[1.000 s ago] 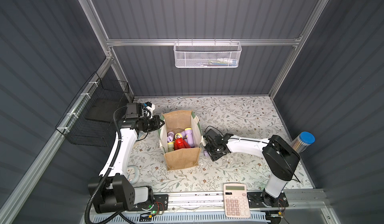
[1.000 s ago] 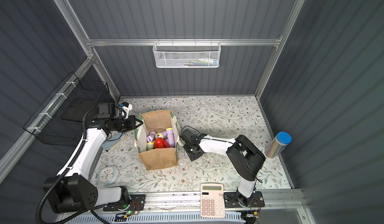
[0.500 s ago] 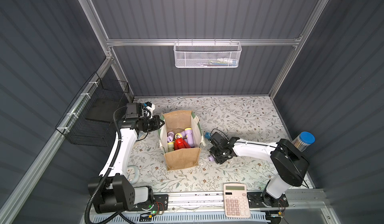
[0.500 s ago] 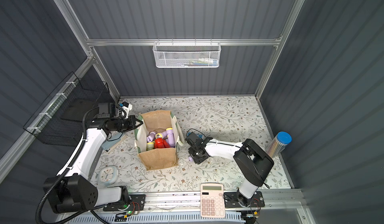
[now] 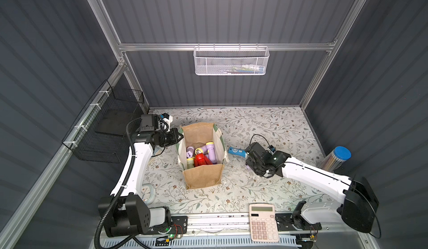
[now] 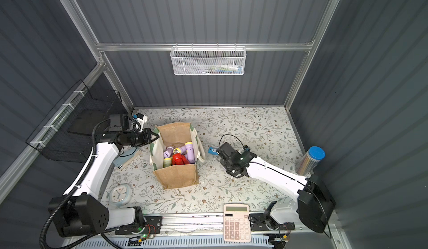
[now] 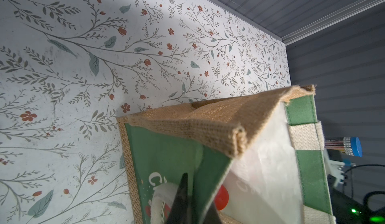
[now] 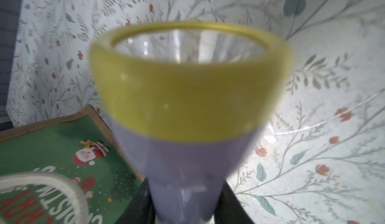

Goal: Put the flashlights into the tote bags
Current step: Pick up the flashlight from the center of the board, then place the flashlight in the canvas bag.

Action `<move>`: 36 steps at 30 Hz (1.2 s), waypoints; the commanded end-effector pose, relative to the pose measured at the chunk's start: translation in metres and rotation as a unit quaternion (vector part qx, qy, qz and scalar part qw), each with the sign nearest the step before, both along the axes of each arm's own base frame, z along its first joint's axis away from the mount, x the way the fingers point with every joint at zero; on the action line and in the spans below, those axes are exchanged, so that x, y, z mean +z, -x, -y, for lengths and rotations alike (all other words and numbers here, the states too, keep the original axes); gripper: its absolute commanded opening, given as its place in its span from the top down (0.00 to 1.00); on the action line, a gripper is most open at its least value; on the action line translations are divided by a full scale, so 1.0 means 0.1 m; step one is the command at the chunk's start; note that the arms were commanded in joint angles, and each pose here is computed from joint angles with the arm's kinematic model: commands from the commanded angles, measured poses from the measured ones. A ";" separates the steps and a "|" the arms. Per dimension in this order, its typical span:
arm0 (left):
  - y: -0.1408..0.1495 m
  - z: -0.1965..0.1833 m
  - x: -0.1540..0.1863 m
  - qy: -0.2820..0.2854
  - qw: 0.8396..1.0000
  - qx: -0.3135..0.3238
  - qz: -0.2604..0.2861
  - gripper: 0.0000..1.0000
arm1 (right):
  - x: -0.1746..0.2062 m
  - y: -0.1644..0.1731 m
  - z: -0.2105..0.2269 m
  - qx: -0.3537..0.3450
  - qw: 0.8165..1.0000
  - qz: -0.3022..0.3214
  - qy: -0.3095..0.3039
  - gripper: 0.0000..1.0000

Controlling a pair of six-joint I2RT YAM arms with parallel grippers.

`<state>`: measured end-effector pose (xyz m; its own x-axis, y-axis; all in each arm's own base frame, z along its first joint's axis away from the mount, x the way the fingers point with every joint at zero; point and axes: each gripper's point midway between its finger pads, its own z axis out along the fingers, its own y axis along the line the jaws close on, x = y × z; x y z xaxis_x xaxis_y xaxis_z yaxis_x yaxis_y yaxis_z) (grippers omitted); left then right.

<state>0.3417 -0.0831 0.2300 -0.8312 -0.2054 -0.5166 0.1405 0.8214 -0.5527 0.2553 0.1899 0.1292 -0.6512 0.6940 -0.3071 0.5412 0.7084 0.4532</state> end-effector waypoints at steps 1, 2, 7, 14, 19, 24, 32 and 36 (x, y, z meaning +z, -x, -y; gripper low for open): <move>0.00 0.04 0.26 0.010 0.999 -0.010 0.040 1.00 | 0.53 -0.21 0.18 0.051 0.992 0.092 0.074 0.85; 0.00 0.04 0.27 0.011 0.999 -0.011 0.041 1.00 | 0.68 -0.27 0.15 0.069 0.988 0.112 0.076 0.85; 0.01 0.09 0.31 0.023 0.998 -0.021 0.046 1.00 | 1.37 -0.48 -0.16 0.169 0.962 0.206 0.062 0.85; 0.02 0.17 0.32 0.049 0.997 -0.041 0.047 1.00 | 2.00 -0.55 -0.80 0.309 0.913 0.264 0.009 0.84; 0.00 0.24 0.31 0.073 0.995 -0.053 0.044 1.00 | 2.17 -0.53 -1.25 0.389 0.878 0.274 -0.047 0.84; -0.02 0.24 0.28 0.074 0.995 -0.051 0.043 1.00 | 2.23 -0.47 -1.63 0.449 0.845 0.278 -0.088 0.83; -0.07 0.16 0.21 0.054 0.998 -0.029 0.034 1.00 | 1.99 -0.32 -2.15 0.516 0.814 0.231 -0.134 0.82; -0.07 0.13 0.19 0.045 0.998 -0.023 0.032 1.00 | 1.85 -0.21 -2.38 0.538 0.802 0.207 -0.157 0.83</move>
